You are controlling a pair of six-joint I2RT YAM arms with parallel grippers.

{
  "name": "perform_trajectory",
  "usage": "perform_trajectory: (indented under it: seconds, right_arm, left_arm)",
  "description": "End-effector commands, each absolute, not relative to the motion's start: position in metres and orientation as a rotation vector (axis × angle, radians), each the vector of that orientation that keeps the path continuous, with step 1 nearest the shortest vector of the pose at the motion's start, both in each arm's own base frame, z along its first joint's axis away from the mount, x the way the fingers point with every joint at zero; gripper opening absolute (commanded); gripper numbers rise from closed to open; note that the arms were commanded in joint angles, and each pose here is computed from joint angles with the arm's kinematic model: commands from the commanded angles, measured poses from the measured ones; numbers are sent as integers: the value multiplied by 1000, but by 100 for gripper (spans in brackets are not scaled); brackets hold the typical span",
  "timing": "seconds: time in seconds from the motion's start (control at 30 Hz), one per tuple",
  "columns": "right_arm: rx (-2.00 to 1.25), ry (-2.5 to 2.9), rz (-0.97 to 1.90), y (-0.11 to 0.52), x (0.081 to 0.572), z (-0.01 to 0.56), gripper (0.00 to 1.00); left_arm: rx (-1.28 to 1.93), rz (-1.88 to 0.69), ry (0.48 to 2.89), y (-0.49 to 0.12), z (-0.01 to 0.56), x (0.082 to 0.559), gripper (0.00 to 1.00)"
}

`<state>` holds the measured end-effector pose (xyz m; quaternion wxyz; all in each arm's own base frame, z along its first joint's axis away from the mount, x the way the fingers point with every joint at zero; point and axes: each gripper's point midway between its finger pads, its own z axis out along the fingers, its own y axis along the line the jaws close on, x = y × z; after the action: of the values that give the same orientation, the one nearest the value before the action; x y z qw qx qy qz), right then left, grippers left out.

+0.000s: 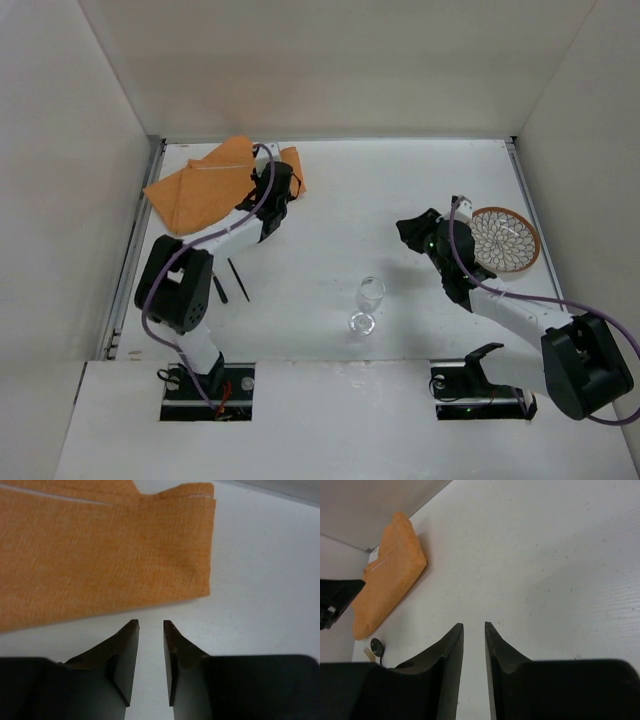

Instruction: Set the dinner table for one person

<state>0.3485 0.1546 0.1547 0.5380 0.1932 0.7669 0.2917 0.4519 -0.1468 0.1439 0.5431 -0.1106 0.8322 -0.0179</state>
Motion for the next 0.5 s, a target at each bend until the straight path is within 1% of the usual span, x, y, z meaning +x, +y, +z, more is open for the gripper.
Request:
perform_trajectory:
  seconds: [0.0, 0.13, 0.2, 0.27, 0.4, 0.47]
  right_arm:
    - [422, 1763, 745, 165, 355, 179, 31]
    - [422, 1752, 751, 164, 353, 181, 39]
    - [421, 1746, 754, 164, 352, 183, 42]
    - [424, 1733, 754, 162, 352, 186, 43]
    - [422, 1728, 767, 164, 351, 189, 43]
    - [424, 1721, 767, 163, 351, 192, 44]
  left_arm:
    - [-154, 45, 1940, -151, 163, 485, 23]
    - [-59, 85, 2004, -170, 149, 514, 45]
    - [-26, 97, 2030, -180, 137, 524, 52]
    - [5, 119, 2071, -187, 119, 533, 56]
    - [75, 216, 2149, -194, 81, 555, 57]
    - [73, 269, 2149, -193, 71, 565, 50]
